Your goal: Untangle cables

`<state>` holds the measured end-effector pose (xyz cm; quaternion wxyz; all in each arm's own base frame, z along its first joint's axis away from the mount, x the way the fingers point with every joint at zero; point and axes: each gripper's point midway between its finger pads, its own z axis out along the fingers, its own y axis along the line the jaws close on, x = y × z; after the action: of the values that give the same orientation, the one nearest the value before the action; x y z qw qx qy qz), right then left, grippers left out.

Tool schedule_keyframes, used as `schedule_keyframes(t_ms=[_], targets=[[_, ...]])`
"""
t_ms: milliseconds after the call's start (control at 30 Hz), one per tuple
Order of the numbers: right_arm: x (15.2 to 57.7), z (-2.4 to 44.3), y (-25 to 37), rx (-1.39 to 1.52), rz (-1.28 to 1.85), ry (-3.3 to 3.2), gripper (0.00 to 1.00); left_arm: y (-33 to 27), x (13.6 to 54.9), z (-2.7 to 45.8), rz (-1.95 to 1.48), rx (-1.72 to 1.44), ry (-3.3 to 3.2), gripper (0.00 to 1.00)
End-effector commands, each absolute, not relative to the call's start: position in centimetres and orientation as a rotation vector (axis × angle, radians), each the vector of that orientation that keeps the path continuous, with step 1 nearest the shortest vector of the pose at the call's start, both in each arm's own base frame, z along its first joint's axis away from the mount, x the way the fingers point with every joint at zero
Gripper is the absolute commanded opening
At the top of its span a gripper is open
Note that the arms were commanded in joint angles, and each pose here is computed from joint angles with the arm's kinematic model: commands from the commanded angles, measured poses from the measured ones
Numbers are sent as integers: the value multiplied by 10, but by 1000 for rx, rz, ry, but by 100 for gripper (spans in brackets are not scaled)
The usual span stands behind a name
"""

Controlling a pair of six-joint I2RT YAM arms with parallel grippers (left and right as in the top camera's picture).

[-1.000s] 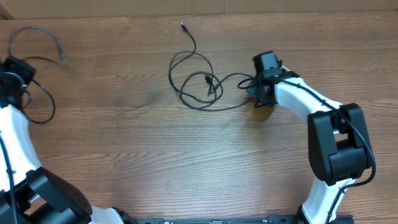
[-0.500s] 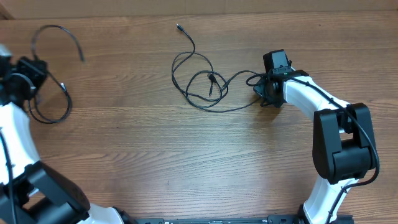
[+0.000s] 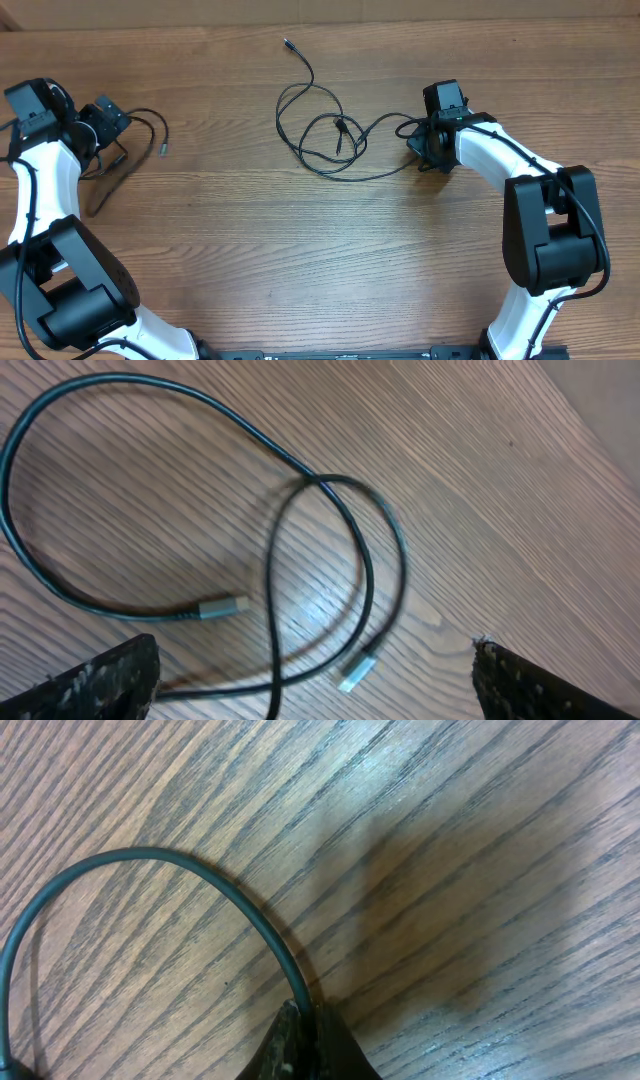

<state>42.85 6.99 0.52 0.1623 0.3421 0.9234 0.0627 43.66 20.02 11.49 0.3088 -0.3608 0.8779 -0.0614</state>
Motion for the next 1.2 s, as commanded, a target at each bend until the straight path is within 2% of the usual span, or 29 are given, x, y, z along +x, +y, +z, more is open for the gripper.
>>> schedule_keyframes(t_ms=[0,200,267,400,567,667,767,800,867,900,1033,1167], targets=[[426,-2,71,979,177,2652,4,210,440,129,-108,-917,2297,100],[428,-1,81,965,251,2665,5,188,454,160,-274,-821,2254,100],[429,0,84,962,277,2669,5,176,459,174,-360,-778,2233,97],[428,0,91,956,329,2684,5,151,464,194,-514,-770,2193,100],[425,2,105,934,439,2723,6,114,461,191,-634,-767,2248,100],[423,3,112,891,492,2748,10,92,454,181,-669,-774,2320,98],[421,4,119,885,542,2761,17,68,447,169,-692,-763,2397,60],[421,4,120,883,556,2764,18,61,444,166,-696,-756,2421,39],[420,5,123,880,574,2769,19,47,440,159,-707,-744,2462,7],[419,5,124,872,585,2774,19,39,438,156,-716,-734,2482,4],[416,9,137,749,683,2811,20,10,433,147,-738,-657,2547,4],[413,25,152,641,820,2816,28,-19,430,141,-717,-539,2602,4]])
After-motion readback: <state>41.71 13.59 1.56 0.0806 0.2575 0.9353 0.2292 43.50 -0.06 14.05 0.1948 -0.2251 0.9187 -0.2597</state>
